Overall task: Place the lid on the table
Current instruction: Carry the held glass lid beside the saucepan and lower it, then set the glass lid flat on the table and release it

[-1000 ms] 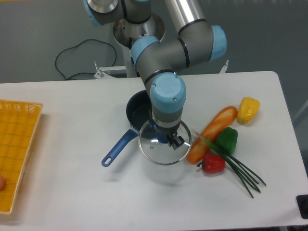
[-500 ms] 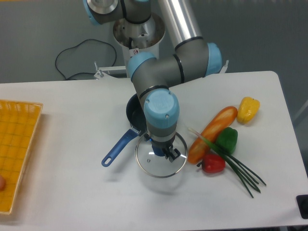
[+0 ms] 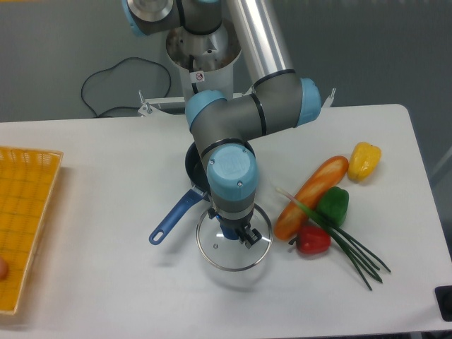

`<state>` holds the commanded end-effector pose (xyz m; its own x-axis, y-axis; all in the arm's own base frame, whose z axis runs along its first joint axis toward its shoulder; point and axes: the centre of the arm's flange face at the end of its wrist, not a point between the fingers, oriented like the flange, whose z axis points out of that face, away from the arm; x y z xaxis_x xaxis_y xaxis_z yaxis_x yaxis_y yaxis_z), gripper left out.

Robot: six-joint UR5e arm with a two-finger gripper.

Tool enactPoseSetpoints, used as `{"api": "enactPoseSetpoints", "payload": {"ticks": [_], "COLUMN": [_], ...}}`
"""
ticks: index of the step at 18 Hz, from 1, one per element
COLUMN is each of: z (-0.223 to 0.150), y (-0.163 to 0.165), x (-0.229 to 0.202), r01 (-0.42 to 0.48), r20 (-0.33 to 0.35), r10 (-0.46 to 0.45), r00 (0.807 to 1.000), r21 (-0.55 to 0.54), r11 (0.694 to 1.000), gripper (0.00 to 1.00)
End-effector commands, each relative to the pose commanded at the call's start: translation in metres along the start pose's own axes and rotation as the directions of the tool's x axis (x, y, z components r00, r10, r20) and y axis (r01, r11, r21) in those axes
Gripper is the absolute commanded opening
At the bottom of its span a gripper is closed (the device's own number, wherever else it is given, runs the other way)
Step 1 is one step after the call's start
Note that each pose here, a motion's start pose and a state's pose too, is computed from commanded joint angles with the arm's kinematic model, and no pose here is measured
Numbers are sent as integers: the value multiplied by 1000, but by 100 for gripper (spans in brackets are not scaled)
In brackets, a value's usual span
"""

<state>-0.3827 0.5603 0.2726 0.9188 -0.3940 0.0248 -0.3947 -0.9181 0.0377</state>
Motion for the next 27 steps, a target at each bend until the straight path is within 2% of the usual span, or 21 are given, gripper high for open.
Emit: {"api": "enactPoseSetpoints", "payload": {"ticks": [27], "z": [44], "y": [-10], "x": [1], "r01": [29], "r20": [-35], "r10": [-29], "r00": [999], "r21": [-1], "r11": [1000], "gripper": [59]}}
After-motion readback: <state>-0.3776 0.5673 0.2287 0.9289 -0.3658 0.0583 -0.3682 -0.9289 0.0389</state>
